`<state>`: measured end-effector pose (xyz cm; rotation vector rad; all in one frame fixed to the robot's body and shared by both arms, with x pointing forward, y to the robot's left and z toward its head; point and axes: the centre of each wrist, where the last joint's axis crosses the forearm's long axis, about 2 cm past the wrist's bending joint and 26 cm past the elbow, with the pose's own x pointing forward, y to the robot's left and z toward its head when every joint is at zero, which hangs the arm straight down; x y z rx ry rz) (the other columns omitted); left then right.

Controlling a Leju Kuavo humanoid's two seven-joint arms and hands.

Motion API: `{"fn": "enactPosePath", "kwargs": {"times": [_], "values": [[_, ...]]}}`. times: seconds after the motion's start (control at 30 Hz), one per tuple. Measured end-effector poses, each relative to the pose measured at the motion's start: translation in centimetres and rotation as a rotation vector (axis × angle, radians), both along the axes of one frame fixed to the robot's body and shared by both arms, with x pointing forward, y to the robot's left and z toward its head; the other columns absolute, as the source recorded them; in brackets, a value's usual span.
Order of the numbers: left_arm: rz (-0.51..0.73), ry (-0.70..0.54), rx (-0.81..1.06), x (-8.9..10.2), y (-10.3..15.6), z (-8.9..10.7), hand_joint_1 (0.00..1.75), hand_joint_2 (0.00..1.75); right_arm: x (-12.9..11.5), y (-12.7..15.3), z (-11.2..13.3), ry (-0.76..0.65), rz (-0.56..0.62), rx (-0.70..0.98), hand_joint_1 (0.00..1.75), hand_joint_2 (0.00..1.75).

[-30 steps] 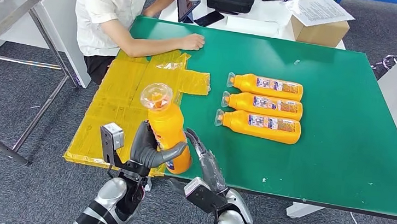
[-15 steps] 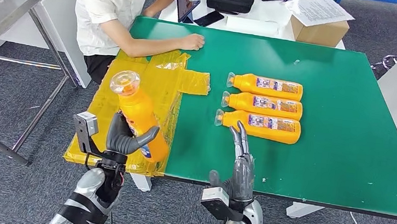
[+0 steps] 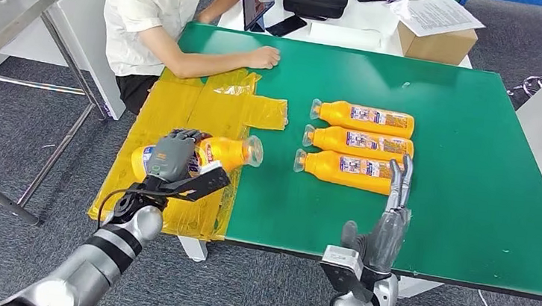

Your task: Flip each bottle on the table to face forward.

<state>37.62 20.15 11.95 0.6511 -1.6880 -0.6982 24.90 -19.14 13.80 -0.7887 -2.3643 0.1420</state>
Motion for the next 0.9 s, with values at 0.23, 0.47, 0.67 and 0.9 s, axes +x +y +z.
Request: {"fn": "enactPosePath", "kwargs": {"times": [0.23,0.47,0.67,0.9], "values": [[-0.088,0.117,0.302,2.6,0.7,0.3,1.75,1.75,-0.1,0.0,0.4,-0.005,-0.001,0.07,0.0,0.0],[-0.231,0.249,0.403,3.3,0.8,0.3,1.75,1.75,-0.3,0.3,0.3,0.002,0.026,0.12,0.0,0.0],[-0.308,0.354,0.388,3.5,1.1,0.0,1.75,1.75,-0.3,0.4,0.3,0.003,0.049,0.128,0.0,0.0],[-0.308,0.364,0.394,3.7,1.3,0.1,1.75,1.75,-0.4,0.4,0.2,0.002,0.058,0.121,0.0,0.0]]}}
